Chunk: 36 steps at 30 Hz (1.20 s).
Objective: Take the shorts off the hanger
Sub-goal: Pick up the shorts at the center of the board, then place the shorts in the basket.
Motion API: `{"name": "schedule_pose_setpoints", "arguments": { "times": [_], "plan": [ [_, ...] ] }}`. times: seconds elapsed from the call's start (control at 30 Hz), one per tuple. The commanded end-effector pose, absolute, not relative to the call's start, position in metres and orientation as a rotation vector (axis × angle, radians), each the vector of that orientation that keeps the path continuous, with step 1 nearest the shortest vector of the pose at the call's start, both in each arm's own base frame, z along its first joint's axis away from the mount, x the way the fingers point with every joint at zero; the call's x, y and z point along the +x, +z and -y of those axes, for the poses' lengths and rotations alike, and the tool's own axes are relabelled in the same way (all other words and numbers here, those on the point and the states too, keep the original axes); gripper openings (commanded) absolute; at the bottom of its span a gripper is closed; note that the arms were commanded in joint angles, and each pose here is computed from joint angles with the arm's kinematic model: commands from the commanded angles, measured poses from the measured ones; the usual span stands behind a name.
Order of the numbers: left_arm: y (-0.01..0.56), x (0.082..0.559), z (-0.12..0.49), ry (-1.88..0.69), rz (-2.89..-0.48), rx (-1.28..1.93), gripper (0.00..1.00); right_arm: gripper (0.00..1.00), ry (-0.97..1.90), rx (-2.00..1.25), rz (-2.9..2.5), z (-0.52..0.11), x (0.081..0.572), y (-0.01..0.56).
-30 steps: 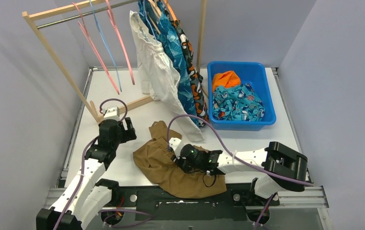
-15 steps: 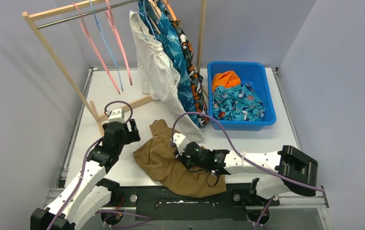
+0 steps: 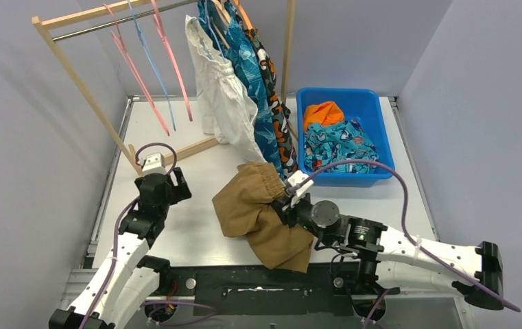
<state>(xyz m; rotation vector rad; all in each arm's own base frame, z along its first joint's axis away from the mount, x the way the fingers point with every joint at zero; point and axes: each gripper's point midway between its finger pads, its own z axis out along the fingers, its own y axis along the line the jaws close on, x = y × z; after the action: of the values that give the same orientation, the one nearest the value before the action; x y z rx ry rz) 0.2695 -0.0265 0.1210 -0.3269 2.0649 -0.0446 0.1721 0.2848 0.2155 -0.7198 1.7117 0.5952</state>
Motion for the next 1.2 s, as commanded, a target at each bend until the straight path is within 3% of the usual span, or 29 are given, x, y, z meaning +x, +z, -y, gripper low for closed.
{"name": "schedule_pose_setpoints", "arguments": {
  "times": [0.0,0.23,0.3,0.47,0.9,1.17],
  "plan": [
    [0.149,0.277,0.034,-0.135,-1.986,-0.304,0.8,0.0,0.516,-0.539,-1.694,-0.247,0.183,0.261],
    [0.146,0.283,0.03,-0.093,-1.991,-0.29,0.79,0.0,0.406,-0.266,-1.656,-0.174,0.191,0.308],
    [0.157,0.284,0.014,-0.021,-1.946,-0.365,0.78,0.0,0.151,-0.096,-1.683,-0.129,0.205,0.316],
    [0.169,0.277,0.001,0.023,-1.875,-0.4,0.78,0.0,-0.156,-0.064,-1.687,-0.105,0.22,0.337],
    [0.172,0.276,0.002,0.025,-1.868,-0.361,0.78,0.0,-0.206,0.123,-1.731,-0.039,0.279,0.344],
    [0.169,0.277,0.005,0.012,-1.877,-0.344,0.78,0.0,-0.208,0.124,-1.639,-0.013,0.33,0.43]
  ]
}}
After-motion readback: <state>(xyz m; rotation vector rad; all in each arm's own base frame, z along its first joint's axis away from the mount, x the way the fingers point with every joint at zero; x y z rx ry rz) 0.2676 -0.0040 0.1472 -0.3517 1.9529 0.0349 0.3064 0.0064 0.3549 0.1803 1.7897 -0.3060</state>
